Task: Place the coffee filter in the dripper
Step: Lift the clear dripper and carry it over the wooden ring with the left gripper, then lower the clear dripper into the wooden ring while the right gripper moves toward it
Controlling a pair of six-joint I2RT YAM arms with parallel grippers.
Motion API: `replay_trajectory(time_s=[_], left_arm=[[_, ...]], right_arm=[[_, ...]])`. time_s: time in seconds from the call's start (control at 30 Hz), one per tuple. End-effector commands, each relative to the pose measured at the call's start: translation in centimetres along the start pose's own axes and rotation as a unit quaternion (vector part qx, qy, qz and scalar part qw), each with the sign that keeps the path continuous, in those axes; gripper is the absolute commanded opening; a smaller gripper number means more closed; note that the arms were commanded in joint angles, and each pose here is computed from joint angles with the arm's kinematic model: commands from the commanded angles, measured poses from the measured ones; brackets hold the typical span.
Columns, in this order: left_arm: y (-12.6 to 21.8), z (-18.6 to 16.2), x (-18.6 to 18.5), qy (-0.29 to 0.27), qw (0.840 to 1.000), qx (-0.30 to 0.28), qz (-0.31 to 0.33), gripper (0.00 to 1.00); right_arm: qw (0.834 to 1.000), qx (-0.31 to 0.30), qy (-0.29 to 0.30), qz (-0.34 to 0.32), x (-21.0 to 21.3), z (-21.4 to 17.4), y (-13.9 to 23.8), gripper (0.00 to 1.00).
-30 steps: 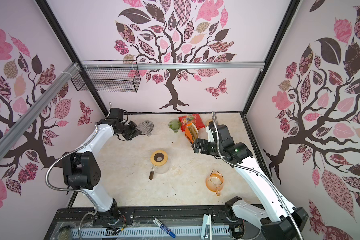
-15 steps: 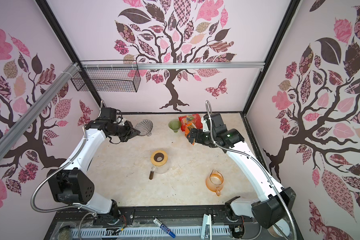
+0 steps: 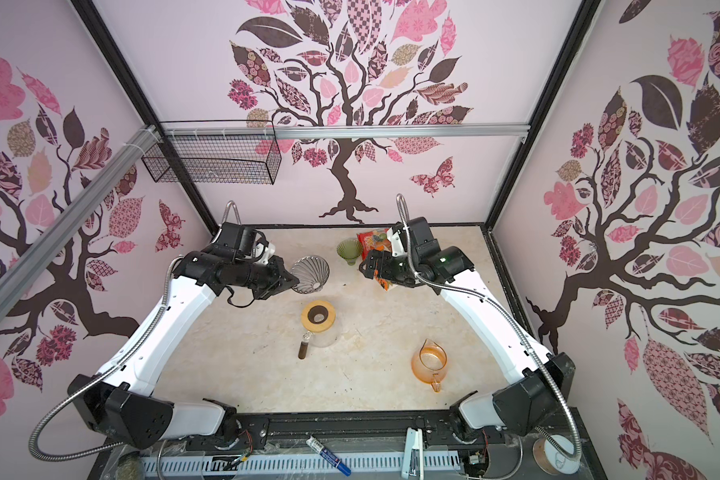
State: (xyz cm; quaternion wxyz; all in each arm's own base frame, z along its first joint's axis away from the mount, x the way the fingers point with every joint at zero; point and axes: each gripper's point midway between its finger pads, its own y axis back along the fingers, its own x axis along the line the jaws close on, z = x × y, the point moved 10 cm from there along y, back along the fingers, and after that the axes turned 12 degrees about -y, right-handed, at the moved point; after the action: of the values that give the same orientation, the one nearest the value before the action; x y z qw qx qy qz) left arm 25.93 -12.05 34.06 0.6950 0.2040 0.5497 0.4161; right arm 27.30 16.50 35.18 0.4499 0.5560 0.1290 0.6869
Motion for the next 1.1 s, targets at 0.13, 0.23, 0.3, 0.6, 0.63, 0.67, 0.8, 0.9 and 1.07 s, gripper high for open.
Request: replay_trajectory(time_s=[0.13, 0.23, 0.3, 0.6, 0.63, 0.67, 0.8, 0.9, 1.07], left_arm=[[-1.0, -3.0, 0.2, -0.035, 0.996, 0.045, 0.063, 0.0], [-1.3, -3.0, 0.5, -0.041, 0.995, 0.047, 0.078, 0.0], [-1.3, -2.7, 0.3, -0.043, 0.996, 0.044, 0.072, 0.0], [-3.0, -3.2, 1.3, -0.029, 0.994, 0.074, 0.077, 0.0], [-3.1, -3.3, 1.4, -0.028, 0.994, 0.076, 0.078, 0.0], [-3.2, -3.3, 1.4, -0.027, 0.994, 0.077, 0.078, 0.0], [-3.8, -3.4, 1.6, -0.02, 0.994, 0.08, 0.067, 0.0], [-4.1, -3.3, 1.8, -0.016, 0.994, 0.077, 0.072, 0.0], [-4.7, -3.4, 2.1, -0.012, 0.994, 0.078, 0.075, 0.0]], right_arm=[[0.999, -0.004, 0.032, 0.035, 1.7, 0.2, 0.6, 1.0], [0.998, 0.006, 0.049, 0.038, 2.2, -0.2, 0.6, 1.0], [0.997, 0.015, 0.062, 0.039, 2.5, -0.7, 0.5, 1.0], [0.993, 0.058, 0.096, 0.031, 3.2, -3.3, -1.3, 0.99], [0.993, 0.063, 0.099, 0.031, 3.3, -3.6, -1.5, 0.99], [0.992, 0.065, 0.102, 0.032, 3.3, -3.8, -1.6, 0.99], [0.99, 0.08, 0.113, 0.035, 3.6, -4.3, -2.2, 0.97], [0.988, 0.087, 0.12, 0.036, 3.7, -4.5, -2.5, 0.95], [0.986, 0.096, 0.13, 0.03, 3.6, -4.6, -3.0, 0.91]])
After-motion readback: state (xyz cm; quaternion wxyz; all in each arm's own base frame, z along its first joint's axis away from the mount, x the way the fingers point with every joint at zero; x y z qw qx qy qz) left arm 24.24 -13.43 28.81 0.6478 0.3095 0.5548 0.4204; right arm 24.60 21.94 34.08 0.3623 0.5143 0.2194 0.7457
